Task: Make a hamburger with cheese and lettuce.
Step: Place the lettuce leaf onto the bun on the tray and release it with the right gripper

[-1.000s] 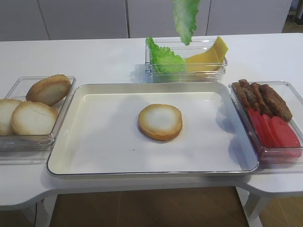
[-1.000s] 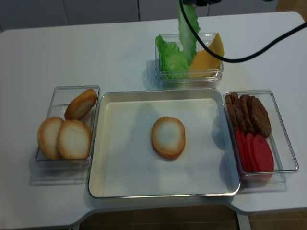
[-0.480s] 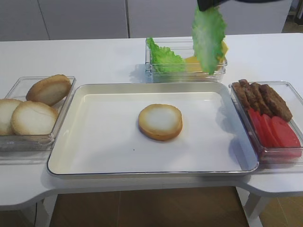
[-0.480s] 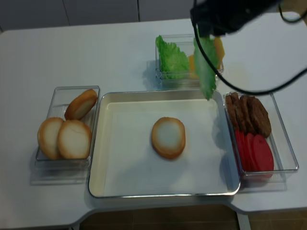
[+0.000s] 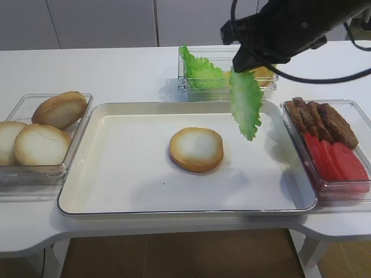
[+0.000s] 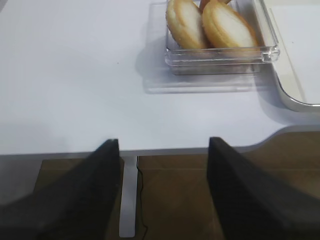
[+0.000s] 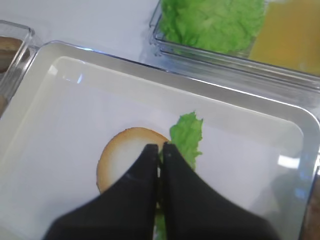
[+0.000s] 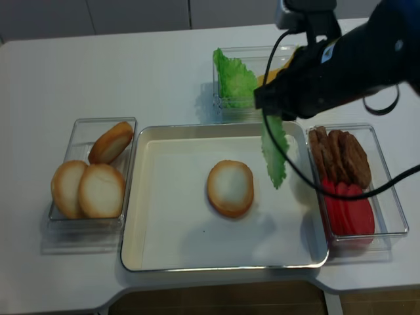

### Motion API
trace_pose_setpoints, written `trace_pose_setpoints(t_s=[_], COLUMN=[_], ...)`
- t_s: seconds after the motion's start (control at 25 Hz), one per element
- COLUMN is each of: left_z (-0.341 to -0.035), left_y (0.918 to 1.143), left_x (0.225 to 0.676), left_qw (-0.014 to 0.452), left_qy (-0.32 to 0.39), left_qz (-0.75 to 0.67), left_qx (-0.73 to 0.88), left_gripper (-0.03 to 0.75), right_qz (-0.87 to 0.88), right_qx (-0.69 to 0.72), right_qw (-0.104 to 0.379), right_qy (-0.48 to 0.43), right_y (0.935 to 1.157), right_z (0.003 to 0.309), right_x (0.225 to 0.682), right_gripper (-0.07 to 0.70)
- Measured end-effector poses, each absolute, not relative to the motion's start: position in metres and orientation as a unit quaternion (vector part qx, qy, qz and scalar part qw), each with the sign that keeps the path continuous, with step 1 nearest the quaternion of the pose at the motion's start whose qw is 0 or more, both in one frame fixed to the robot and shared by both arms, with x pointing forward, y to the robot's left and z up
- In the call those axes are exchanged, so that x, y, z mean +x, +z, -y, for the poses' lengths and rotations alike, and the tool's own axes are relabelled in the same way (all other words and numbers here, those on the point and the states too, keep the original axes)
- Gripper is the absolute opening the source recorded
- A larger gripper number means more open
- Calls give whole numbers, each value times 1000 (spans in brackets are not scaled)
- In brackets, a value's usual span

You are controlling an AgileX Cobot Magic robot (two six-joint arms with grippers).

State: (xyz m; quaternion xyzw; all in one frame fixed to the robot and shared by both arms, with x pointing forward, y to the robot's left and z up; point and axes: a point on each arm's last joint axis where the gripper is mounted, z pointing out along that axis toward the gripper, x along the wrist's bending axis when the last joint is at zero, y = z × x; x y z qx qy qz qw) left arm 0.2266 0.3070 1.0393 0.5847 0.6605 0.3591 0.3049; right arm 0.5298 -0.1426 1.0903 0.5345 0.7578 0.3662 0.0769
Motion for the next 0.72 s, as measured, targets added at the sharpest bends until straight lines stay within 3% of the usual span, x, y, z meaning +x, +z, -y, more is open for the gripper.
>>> trace_pose_setpoints(t_s=[0.44, 0.72], left_z=[-307, -307], left_y=[1039, 1039], left_x=[227, 227], left_qw=[305, 305], left_qy=[359, 359], left_qz=[-660, -660], left_qx=[585, 585], left_gripper=[416, 416], right_qz=[-771, -770], right_qx=[514, 502], right_qw=[100, 119], right_qy=[362, 375], right_y=[1052, 1065], right_z=[118, 122], right_x=[541, 537], right_gripper=[27, 27])
